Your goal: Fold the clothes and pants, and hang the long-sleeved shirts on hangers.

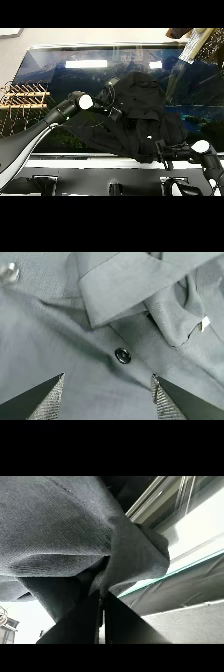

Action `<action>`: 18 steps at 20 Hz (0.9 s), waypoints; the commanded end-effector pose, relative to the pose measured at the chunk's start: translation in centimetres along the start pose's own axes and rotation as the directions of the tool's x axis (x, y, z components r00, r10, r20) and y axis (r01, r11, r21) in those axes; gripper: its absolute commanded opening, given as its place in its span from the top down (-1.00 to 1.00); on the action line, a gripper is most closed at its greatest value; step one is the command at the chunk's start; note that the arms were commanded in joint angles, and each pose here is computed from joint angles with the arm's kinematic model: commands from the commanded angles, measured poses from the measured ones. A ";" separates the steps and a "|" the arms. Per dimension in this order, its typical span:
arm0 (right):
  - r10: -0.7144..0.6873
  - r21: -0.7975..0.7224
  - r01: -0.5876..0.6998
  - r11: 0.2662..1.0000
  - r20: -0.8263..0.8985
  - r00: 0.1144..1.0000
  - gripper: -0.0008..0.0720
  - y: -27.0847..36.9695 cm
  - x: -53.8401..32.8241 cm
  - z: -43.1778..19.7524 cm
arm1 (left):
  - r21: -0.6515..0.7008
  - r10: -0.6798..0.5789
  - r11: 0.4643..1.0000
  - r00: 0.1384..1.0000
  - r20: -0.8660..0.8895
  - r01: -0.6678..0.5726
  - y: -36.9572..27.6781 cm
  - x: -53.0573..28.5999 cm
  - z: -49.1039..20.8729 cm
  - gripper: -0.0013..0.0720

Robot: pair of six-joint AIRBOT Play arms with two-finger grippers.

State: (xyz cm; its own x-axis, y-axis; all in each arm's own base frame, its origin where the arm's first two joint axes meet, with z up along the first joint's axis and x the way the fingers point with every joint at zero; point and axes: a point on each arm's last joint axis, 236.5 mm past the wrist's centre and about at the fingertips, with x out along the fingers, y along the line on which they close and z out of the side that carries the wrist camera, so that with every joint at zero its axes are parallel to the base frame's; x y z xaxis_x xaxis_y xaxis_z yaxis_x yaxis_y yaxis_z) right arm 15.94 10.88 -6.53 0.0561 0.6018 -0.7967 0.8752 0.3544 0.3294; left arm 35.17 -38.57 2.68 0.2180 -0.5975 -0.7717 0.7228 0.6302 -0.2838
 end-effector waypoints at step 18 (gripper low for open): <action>0.004 -0.058 -0.004 0.998 -0.003 1.000 0.90 0.0 0.1 -0.1 | 0.750 -0.076 0.661 0.994 0.081 -0.011 -6.4 11.8 5.0 -0.66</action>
State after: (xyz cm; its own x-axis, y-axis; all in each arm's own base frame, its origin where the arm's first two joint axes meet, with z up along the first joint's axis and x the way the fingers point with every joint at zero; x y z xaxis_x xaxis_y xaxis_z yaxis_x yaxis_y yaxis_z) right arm 15.99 11.11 -6.47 0.0603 0.6111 -0.7892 0.8511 0.3816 0.3605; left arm 35.61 -50.90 -1.66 0.1789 -0.6587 -0.7309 0.9821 0.0744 0.1733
